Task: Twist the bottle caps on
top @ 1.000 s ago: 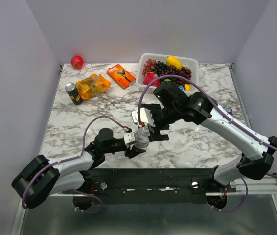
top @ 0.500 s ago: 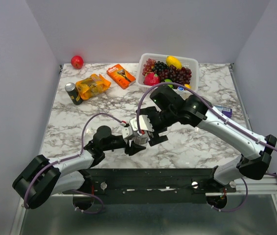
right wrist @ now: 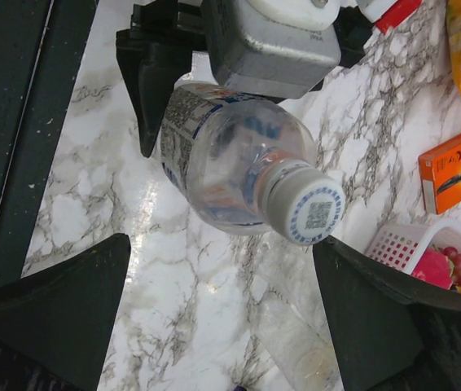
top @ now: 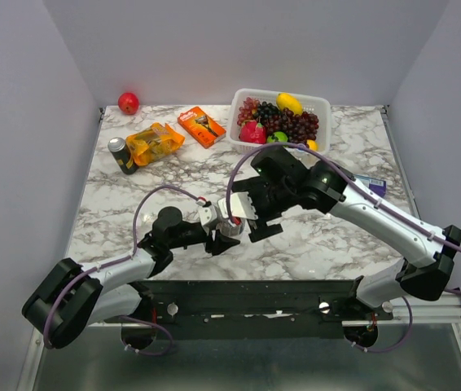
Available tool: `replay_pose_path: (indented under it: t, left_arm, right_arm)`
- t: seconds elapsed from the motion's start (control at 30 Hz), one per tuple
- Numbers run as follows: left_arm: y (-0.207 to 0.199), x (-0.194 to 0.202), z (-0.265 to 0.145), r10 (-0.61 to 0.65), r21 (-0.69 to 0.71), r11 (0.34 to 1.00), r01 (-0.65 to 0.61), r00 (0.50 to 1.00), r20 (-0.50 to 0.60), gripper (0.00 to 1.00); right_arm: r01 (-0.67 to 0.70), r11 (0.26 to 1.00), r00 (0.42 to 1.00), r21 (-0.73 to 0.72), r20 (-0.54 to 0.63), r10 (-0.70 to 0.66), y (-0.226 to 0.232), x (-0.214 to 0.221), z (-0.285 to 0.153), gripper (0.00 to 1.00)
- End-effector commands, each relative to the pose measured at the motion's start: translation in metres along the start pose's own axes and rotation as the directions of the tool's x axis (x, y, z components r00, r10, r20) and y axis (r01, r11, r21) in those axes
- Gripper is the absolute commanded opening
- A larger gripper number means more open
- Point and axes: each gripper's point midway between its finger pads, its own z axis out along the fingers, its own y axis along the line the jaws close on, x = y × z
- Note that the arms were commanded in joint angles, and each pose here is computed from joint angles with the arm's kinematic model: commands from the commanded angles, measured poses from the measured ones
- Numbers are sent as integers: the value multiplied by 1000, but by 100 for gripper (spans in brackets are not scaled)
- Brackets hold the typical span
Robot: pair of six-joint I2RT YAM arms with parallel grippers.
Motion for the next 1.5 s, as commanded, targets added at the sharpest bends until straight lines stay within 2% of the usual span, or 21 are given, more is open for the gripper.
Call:
replay_pose_path:
  t: [0.0, 0.17, 0.3, 0.43, 0.63, 0.97, 1.23, 1.47]
  left_arm:
    - [11, -25, 2, 29, -41, 999, -26, 997, 73, 0]
    - [11, -19, 3, 62, -27, 998, -60, 997, 52, 0]
    - [7, -11, 2, 61, -3, 998, -61, 998, 21, 0]
    - [3, -9, 3, 59, 23, 998, -59, 998, 11, 0]
    - [4, -13, 4, 60, 26, 998, -61, 998, 13, 0]
    - [7, -22, 6, 52, 10, 999, -53, 998, 31, 0]
    - [32, -37, -1, 13, -85, 996, -6, 997, 82, 0]
    - [58, -38, -14, -8, -185, 982, 26, 995, 99, 0]
  right_arm:
    - [-71, 995, 996, -73, -66, 66, 32, 13, -17, 98]
    - [-196, 981, 980, -11, -20, 196, 21, 9, -29, 94]
    - [-282, 955, 959, 95, 34, 280, -27, -4, -29, 94]
    - [-228, 966, 968, 122, 133, 211, -53, -28, -23, 98]
    - [-53, 998, 971, -31, 232, 59, -24, -49, -12, 99]
    - [20, 995, 987, -94, 160, -5, -3, -30, 2, 99]
    - [-59, 994, 997, -92, 44, 64, 3, -6, 3, 99]
    - [-173, 980, 983, -98, -77, 165, 20, 17, -4, 98]
